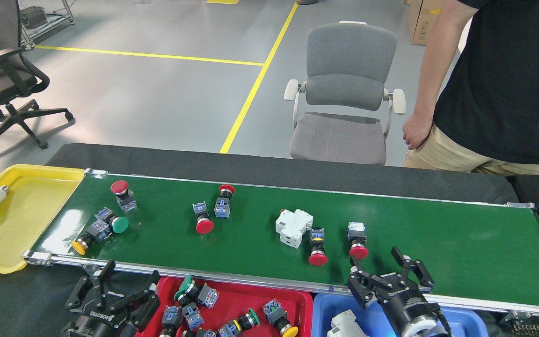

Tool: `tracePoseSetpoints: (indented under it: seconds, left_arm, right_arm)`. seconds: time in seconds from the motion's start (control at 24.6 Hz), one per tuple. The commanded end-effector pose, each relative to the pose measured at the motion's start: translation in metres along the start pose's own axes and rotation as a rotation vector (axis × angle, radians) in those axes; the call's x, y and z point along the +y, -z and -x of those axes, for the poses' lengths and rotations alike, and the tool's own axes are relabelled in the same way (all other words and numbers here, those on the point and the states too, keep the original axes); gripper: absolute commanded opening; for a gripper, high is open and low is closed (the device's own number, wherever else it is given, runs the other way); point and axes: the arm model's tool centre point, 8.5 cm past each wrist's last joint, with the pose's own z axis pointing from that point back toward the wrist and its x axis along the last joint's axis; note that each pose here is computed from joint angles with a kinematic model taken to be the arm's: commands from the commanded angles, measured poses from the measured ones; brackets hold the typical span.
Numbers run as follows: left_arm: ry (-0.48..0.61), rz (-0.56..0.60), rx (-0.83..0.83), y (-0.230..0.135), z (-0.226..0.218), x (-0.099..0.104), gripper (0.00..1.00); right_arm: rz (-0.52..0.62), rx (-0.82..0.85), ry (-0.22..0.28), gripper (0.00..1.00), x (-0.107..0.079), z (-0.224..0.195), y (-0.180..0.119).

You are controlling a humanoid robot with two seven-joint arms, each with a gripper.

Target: Pick switch part from conveyor to tray

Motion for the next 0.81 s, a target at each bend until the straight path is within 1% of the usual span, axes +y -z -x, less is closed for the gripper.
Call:
tracePoseSetpoints:
  seconds: [0.0,0.12,0.16,0.33,0.37,0.45,0.53,0.57,0.61,0.69,0.77]
  left_arm:
    - [0.014,-0.014,-0.011,0.002,0.002,0.006,1.00]
    - [0.018,-0.024,-0.029,0.012,-0.002,0.014,1.00]
    - [0.024,-0.010,-0.037,0.021,-0.004,0.019,1.00]
    - [0.018,0.041,-0.066,0.066,-0.016,0.042,1.00]
    - [0.007,0.045,-0.067,0.078,-0.017,0.046,1.00]
    - [-0.009,0.047,-0.079,0.100,-0.024,0.051,1.00]
    - [-0.027,0.067,-0.068,0.123,-0.026,0.051,1.00]
    - [-0.034,0.077,-0.055,0.131,-0.024,0.050,1.00]
    - [-0.039,0.084,-0.047,0.139,-0.023,0.052,1.00]
    - [-0.055,0.100,-0.036,0.151,-0.020,0.051,1.00]
    - [-0.068,0.124,-0.006,0.158,-0.014,0.046,1.00]
  right_arm:
    - [0.004,-0.005,-0.007,0.98,-0.006,-0.011,0.013]
    - [0.002,-0.008,-0.007,0.98,-0.011,-0.023,0.032]
    - [-0.006,-0.021,-0.021,0.98,-0.012,-0.029,0.041]
    - [-0.031,-0.022,-0.021,0.97,-0.014,-0.042,0.067]
    - [-0.040,-0.021,-0.026,0.92,-0.014,-0.045,0.073]
    - [-0.059,-0.026,-0.053,0.73,-0.010,-0.046,0.078]
    - [-0.067,-0.042,-0.083,0.47,-0.008,-0.051,0.080]
    - [-0.069,-0.046,-0.089,0.33,-0.007,-0.051,0.080]
    - [-0.069,-0.047,-0.091,0.23,-0.007,-0.051,0.080]
    - [-0.069,-0.054,-0.094,0.09,-0.007,-0.053,0.080]
    - [-0.062,-0.062,-0.094,0.03,-0.009,-0.056,0.079]
